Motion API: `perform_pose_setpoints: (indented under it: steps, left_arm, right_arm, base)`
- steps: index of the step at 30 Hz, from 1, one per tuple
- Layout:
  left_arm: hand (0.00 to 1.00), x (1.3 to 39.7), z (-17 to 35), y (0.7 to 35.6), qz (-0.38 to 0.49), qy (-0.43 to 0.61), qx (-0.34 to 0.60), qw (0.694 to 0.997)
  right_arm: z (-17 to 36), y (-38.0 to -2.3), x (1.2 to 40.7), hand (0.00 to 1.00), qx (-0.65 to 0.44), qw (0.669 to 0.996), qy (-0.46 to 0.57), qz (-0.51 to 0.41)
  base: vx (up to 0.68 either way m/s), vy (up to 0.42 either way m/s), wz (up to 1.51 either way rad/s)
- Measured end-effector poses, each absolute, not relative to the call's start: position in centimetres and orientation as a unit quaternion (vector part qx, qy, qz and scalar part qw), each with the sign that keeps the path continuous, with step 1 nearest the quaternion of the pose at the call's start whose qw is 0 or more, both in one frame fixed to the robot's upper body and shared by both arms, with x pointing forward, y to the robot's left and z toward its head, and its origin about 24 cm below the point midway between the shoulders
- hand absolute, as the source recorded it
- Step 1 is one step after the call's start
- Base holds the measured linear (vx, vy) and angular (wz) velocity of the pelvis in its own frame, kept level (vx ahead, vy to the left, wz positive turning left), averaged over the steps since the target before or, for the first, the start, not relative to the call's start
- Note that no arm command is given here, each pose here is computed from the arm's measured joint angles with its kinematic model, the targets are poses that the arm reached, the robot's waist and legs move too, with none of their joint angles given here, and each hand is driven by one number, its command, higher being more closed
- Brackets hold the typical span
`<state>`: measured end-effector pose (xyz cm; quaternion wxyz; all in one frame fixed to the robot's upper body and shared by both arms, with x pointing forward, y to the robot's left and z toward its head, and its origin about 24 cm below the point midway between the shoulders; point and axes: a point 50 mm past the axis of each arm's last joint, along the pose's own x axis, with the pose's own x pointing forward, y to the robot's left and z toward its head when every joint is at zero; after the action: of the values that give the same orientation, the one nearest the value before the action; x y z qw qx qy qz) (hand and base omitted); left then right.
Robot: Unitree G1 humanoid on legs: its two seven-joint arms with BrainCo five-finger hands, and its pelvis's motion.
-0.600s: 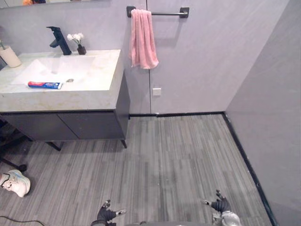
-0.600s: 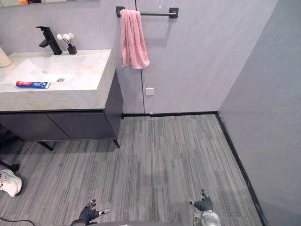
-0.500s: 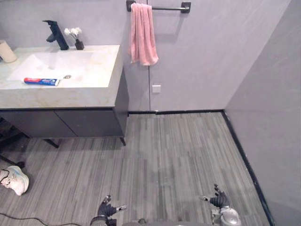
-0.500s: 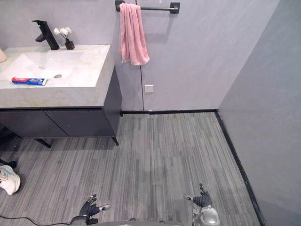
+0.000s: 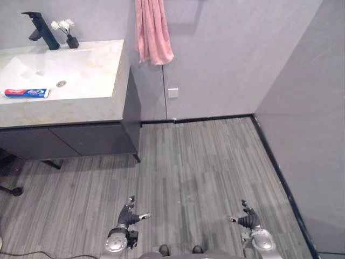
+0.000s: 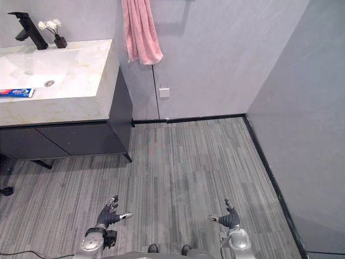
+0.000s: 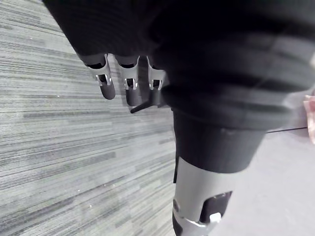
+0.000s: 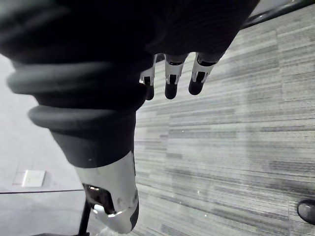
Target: Organize washtable
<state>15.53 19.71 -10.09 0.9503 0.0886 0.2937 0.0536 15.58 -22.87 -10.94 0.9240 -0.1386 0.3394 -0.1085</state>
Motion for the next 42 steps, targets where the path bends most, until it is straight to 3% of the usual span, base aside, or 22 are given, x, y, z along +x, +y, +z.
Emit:
perform_pose_setpoints:
  steps: [13,26,31,42]
  left_arm:
    - [0.00,19.1,-7.7,20.0,0.077,0.227,0.104,0.965]
    - [0.00,18.5,-8.5,18.7,0.088,0.244,0.068,0.963]
    - [0.00,18.2,-8.8,17.9,0.097,0.252,0.056,0.961]
    - [0.00,17.6,-9.1,19.7,0.123,0.269,0.079,0.952]
  right_arm:
    - [-8.9,-23.7,17.7,0.00,-0.144,0.938,0.288,-0.130]
    - [-8.0,-22.1,19.0,0.00,-0.148,0.950,0.254,-0.108]
    - [-9.2,-23.4,17.5,0.00,-0.154,0.935,0.295,-0.127]
    - [-10.3,-21.3,16.7,0.00,-0.159,0.931,0.316,-0.085]
  base:
    - [0.25,0.037,0.11]
    - [0.50,-0.123,0.09]
    - [0.44,0.134,-0.28]
    - [0.48,0.156,-0.08]
